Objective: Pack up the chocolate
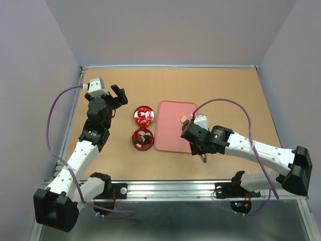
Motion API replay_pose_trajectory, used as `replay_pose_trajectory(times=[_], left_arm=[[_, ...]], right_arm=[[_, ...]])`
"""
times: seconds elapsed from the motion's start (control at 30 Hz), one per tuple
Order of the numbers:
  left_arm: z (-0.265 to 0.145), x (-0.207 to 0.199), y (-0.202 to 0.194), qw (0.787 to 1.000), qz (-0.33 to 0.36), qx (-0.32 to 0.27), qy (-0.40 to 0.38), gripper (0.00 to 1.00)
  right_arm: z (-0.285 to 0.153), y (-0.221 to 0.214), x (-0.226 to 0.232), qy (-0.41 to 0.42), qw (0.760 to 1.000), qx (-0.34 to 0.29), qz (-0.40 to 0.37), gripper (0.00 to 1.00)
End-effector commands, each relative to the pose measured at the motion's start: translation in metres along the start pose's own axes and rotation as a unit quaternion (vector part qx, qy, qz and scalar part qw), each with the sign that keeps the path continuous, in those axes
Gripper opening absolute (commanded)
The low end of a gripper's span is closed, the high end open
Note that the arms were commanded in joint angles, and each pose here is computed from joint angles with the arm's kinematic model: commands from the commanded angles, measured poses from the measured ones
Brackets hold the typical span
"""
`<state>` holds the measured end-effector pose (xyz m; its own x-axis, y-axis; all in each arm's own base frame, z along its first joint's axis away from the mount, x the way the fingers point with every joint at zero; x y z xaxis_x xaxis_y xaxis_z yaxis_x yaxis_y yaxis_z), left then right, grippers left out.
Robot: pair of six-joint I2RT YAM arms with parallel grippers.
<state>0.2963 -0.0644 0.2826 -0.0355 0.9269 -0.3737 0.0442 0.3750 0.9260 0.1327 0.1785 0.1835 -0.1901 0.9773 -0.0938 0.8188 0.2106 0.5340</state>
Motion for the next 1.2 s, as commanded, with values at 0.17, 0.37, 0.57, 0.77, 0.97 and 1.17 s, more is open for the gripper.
replay_pose_trajectory(times=[0.17,0.37,0.57,0.77,0.97,1.17], left_arm=[[-0.004,-0.015,0.033,0.998,-0.017,-0.047,-0.024,0.99],[-0.004,-0.015,0.033,0.998,-0.017,-0.047,-0.024,0.99],[-0.003,-0.015,0.034,0.998,-0.016,-0.048,-0.023,0.99],[-0.003,-0.014,0.033,0.999,-0.016,-0.046,-0.020,0.99],[-0.002,-0.014,0.031,0.999,-0.014,-0.043,-0.019,0.99],[-0.001,-0.013,0.030,0.999,-0.012,-0.043,-0.017,0.99]], right_arm=[[0.013,0.005,0.000,0.010,1.000,0.000,0.001,0.40],[-0.002,0.018,0.009,0.050,0.999,-0.009,0.002,0.20],[-0.014,0.041,0.025,0.098,0.994,-0.035,-0.029,0.18],[-0.028,0.069,0.047,0.151,0.983,-0.086,-0.054,0.18],[-0.020,0.084,0.087,0.208,0.969,-0.099,-0.090,0.19],[-0.011,0.092,0.117,0.237,0.958,-0.102,-0.124,0.19]])
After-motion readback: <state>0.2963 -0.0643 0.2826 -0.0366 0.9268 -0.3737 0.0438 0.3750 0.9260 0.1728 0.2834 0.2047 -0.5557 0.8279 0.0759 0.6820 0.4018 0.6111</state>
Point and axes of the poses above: each gripper's point midway between its finger pads, its own z axis out along the fingers, its own x axis along the line the jaws close on, y = z × x, the point moved 6 cm from there along -z, back along the fingers, and after that the axes turned 3 degrees about -z, right-handed, at the moved point
